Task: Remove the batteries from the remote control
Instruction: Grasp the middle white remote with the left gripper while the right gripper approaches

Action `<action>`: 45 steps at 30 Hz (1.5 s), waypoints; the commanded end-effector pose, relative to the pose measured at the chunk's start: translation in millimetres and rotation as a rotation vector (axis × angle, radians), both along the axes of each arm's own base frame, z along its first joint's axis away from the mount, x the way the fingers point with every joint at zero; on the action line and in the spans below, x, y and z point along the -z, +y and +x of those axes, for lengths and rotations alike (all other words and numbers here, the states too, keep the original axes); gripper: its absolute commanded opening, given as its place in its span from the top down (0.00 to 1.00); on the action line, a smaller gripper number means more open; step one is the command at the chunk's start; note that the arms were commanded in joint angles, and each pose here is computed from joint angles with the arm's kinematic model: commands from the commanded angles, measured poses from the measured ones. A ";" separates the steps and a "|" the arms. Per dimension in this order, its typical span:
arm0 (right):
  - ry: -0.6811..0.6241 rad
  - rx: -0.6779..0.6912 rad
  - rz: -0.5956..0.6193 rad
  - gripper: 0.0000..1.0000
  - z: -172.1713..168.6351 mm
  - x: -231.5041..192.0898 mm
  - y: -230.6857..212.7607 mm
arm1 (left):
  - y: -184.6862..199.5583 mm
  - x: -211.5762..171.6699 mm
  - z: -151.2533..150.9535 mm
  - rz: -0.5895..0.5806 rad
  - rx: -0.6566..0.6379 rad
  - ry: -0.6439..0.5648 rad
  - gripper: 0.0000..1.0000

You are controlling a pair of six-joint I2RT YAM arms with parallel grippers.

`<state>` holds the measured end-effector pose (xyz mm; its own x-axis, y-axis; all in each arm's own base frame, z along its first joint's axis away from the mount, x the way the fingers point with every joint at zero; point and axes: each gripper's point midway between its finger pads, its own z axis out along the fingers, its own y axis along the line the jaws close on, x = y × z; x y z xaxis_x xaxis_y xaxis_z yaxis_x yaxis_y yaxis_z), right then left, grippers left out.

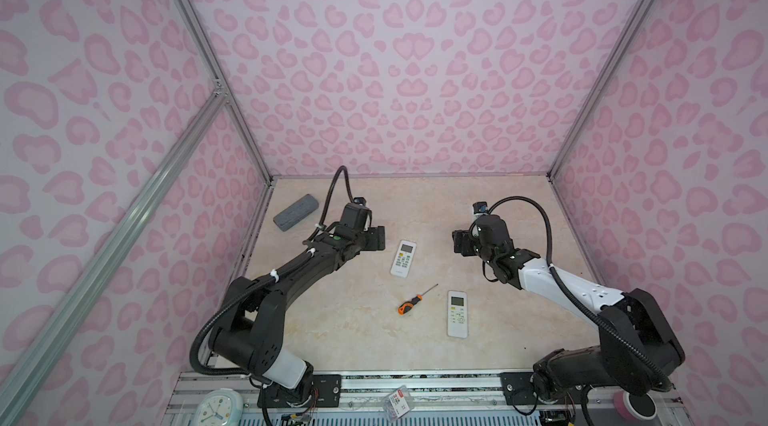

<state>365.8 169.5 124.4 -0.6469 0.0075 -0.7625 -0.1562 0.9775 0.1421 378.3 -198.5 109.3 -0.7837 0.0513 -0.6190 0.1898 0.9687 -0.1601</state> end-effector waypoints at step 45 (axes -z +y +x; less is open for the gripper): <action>0.370 -0.117 0.493 0.32 -63.6 65.8 89.9 | -73.3 67.6 -0.3 -0.108 -0.109 0.210 0.46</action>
<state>303.9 243.9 52.1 -0.8761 0.1902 -0.4429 -0.1013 0.8257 0.5549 373.0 -261.1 26.9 -0.9003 -0.0466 -0.4328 0.0418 0.9804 -0.1926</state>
